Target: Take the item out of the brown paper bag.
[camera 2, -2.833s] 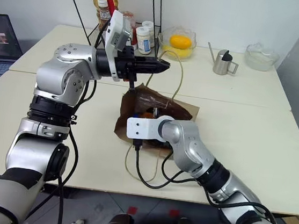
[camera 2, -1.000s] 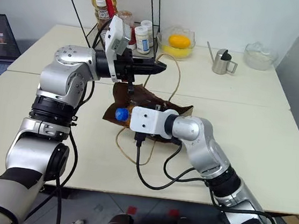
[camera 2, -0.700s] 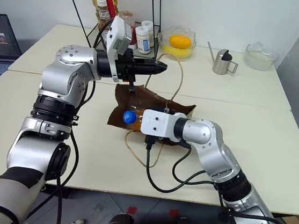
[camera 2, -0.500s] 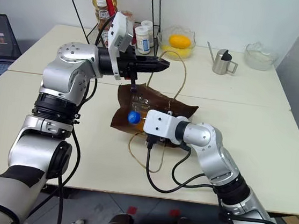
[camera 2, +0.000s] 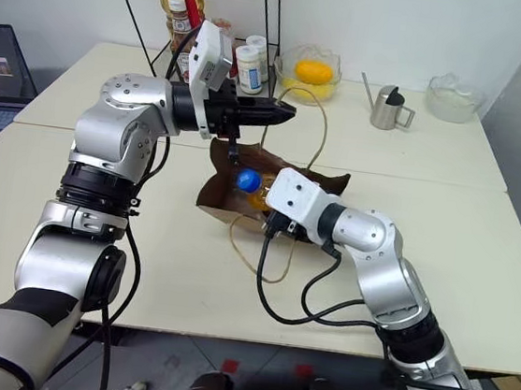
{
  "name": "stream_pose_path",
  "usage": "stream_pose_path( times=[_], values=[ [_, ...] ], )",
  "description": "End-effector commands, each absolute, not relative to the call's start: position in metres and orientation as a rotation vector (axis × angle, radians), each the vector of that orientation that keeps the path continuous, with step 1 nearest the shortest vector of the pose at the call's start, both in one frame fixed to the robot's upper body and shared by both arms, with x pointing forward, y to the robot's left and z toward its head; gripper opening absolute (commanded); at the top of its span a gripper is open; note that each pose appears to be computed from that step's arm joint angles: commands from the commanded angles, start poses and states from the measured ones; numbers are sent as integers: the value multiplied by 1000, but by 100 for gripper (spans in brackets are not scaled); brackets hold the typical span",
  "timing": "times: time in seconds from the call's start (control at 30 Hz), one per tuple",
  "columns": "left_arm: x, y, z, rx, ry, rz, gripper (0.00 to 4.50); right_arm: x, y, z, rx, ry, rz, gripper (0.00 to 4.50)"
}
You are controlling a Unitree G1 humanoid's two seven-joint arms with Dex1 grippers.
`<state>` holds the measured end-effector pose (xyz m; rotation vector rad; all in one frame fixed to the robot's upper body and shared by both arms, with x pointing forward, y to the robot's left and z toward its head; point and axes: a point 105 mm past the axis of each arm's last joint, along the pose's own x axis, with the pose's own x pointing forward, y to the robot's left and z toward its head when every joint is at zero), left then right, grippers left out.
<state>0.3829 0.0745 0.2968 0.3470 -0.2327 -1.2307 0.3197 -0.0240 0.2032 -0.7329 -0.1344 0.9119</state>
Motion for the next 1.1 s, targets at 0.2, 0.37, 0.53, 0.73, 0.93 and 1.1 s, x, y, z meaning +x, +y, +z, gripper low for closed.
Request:
stream_pose_path(
  times=[0.2, 0.37, 0.53, 0.73, 0.93, 1.1],
  values=[
    [383, 75, 313, 352, -312, -1197, 0, 290, -28, 236, -793, -406, 903, 241],
    [386, 77, 314, 354, -315, -1183, 0, 276, -30, 242, -842, -542, 922, 241],
    [387, 77, 313, 355, -314, -1178, 0, 266, -38, 252, -818, -617, 910, 241],
    [389, 75, 309, 366, -307, -1180, 0, 261, -50, 280, -708, -649, 844, 241],
    [394, 74, 306, 368, -302, -1169, 0, 256, -73, 310, -611, -642, 721, 241],
    [397, 72, 304, 372, -304, -1166, 0, 250, -88, 331, -583, -651, 637, 241]
  ],
)
